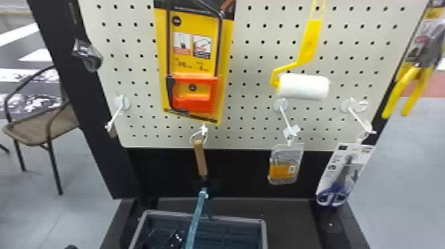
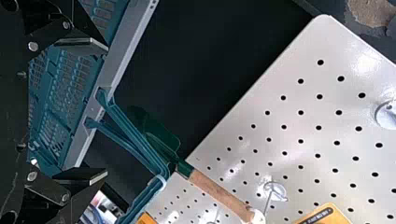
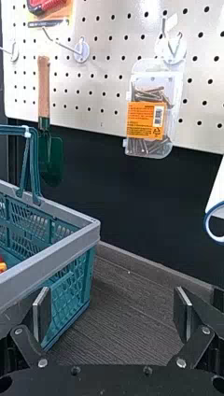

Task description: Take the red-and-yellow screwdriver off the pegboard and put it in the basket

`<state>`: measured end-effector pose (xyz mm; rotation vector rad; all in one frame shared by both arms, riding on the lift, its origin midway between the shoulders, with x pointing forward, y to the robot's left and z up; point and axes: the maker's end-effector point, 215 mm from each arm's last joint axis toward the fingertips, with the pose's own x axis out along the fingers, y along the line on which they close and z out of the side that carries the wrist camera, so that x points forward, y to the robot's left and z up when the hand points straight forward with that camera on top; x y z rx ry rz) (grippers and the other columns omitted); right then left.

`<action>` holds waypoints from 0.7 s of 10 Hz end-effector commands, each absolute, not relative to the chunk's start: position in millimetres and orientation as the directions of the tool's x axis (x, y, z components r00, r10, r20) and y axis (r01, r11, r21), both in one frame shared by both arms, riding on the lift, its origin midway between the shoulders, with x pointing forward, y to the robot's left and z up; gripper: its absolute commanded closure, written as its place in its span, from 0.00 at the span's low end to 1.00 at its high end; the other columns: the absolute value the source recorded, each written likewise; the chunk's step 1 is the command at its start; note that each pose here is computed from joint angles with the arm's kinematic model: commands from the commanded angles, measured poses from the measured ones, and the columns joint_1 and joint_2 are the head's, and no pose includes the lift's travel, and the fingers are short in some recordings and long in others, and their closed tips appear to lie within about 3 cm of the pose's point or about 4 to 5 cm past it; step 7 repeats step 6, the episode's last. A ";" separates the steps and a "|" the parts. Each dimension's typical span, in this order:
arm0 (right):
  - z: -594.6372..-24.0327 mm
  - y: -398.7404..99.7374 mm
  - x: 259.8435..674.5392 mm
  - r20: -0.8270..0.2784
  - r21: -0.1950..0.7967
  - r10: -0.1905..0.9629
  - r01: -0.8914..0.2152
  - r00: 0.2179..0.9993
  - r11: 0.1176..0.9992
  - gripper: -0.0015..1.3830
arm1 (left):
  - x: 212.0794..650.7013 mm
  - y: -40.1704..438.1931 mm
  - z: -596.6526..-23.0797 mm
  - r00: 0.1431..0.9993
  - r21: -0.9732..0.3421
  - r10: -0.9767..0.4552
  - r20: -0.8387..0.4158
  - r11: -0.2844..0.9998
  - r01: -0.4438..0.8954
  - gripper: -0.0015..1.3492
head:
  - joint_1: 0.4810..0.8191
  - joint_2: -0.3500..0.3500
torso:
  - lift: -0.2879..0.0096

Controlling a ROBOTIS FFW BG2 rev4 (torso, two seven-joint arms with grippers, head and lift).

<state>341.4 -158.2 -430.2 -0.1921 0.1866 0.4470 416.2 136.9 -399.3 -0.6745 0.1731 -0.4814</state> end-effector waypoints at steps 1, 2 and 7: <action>-430.2 -158.2 341.3 -0.221 -0.144 0.410 -0.445 0.885 0.884 0.20 | 417.1 137.2 -398.4 0.877 -0.637 -0.480 0.002 0.676 0.371 0.26 | 0.20 0.50 | 0.63; -430.0 -158.0 341.3 -0.220 -0.145 0.410 -0.445 0.885 0.883 0.20 | 416.5 137.7 -399.2 0.878 -0.638 -0.478 0.001 0.676 0.369 0.26 | 0.20 0.50 | 0.63; -429.9 -158.0 342.1 -0.221 -0.148 0.410 -0.446 0.885 0.883 0.20 | 418.1 139.9 -397.3 0.881 -0.634 -0.473 0.005 0.680 0.369 0.26 | 0.20 0.50 | 0.63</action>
